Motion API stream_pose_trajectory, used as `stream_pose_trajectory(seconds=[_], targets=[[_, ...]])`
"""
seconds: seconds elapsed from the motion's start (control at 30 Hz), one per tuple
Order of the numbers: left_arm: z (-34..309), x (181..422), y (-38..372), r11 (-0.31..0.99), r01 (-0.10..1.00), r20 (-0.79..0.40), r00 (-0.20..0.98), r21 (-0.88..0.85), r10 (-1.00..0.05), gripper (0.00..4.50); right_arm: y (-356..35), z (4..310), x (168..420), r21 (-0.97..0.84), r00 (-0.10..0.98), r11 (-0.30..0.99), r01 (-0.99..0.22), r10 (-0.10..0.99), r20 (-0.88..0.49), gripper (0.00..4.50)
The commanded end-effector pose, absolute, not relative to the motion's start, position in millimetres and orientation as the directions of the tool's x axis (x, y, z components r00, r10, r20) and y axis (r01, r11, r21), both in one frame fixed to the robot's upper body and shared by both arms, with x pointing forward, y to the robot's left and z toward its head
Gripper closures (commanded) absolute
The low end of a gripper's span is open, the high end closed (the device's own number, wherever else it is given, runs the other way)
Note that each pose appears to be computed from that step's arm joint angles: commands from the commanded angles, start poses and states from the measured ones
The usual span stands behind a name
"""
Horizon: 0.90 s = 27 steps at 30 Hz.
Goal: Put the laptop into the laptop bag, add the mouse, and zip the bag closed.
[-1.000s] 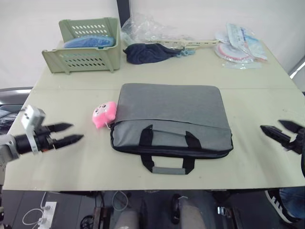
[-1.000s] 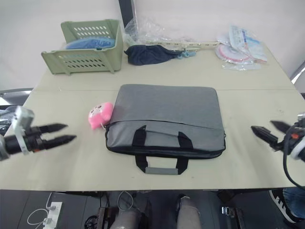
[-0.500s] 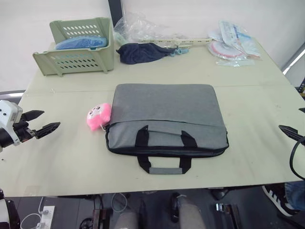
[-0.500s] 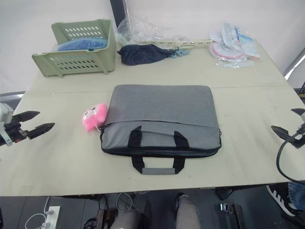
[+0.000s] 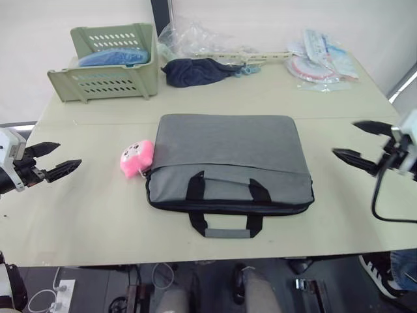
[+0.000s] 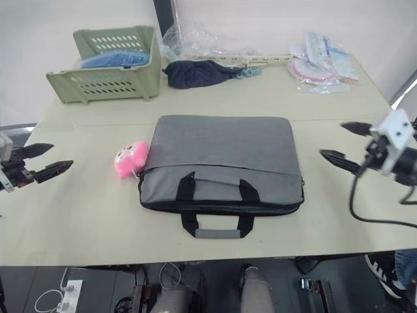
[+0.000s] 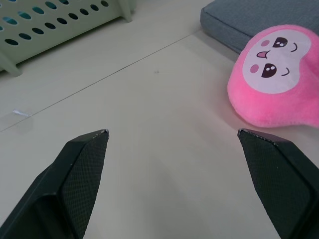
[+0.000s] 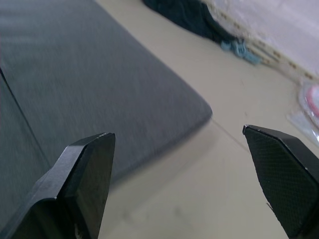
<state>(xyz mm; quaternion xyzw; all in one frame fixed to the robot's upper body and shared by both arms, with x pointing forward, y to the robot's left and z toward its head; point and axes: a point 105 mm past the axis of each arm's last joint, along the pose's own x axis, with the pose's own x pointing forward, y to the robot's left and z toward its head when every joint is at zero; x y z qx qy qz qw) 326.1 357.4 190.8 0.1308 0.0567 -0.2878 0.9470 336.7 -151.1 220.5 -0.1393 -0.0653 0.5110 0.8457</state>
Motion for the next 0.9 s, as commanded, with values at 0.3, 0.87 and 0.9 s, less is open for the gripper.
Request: stream_pose_trajectory(seconds=[0.3, 0.87, 0.9], targets=[[203, 341, 317, 0.714, 0.668, -0.175, 0.744, 0.211, -0.645, 0.0, -37, 194, 358, -0.209, 0.3, 0.288, -0.935, 0.953, -0.029, 4.48], [204, 341, 306, 0.688, 0.695, -0.187, 0.719, 0.21, -0.669, 0.0, -25, 177, 336, -0.226, 0.186, 0.176, -0.958, 0.982, -0.025, 4.48], [204, 342, 305, 0.687, 0.695, -0.188, 0.719, 0.21, -0.669, 0.0, -25, 172, 335, -0.223, 0.188, 0.174, -0.959, 0.981, -0.041, 4.48]])
